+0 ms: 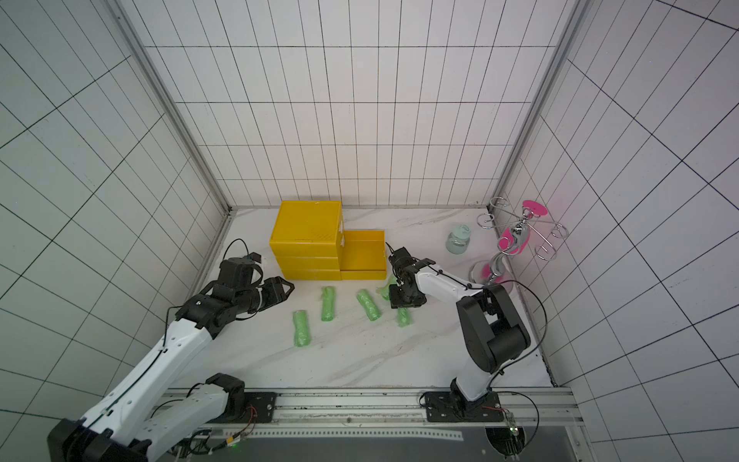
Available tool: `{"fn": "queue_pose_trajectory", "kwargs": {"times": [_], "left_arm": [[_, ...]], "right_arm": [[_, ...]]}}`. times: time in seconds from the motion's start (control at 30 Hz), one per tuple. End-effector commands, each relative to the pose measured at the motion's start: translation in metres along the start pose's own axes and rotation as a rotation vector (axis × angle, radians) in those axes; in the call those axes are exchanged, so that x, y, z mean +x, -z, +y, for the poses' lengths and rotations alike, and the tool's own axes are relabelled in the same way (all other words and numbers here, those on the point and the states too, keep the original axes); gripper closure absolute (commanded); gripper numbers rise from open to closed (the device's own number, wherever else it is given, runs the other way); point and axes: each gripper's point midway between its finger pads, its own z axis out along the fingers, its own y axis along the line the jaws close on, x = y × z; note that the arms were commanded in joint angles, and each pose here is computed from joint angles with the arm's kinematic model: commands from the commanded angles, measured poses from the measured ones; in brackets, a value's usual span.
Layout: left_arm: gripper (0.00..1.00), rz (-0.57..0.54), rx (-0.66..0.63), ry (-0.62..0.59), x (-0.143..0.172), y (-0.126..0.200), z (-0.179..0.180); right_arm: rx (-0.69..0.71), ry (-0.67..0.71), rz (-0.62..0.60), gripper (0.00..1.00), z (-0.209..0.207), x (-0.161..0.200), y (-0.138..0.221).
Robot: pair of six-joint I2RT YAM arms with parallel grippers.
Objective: Sort the rolls of trash bags by color and place them into the drawer
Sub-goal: Pick up the roll of trash bags from the center of the board.
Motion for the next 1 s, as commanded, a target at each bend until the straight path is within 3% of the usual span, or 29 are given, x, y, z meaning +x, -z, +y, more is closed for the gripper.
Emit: {"fn": "queue_pose_trajectory", "kwargs": {"times": [0.0,0.13,0.3,0.7,0.97], "left_arm": [[0.41,-0.016,0.021,-0.009,-0.003,0.001,-0.005],[0.41,-0.028,0.017,-0.025,-0.009,0.007,-0.009],[0.41,-0.069,0.022,-0.060,-0.025,0.019,-0.020],[0.37,-0.218,-0.032,-0.159,-0.114,0.053,-0.039],[0.37,-0.213,-0.080,-0.104,-0.165,0.026,-0.010]], "right_arm": [[0.048,0.006,0.034,0.57,-0.009,0.010,-0.010],[0.050,0.003,0.032,0.77,-0.009,0.010,-0.009],[0.031,-0.003,0.001,0.90,-0.006,0.009,0.007],[-0.164,0.006,-0.150,0.90,0.035,-0.024,0.085],[-0.284,-0.008,-0.194,0.90,0.077,-0.086,0.103]]}}
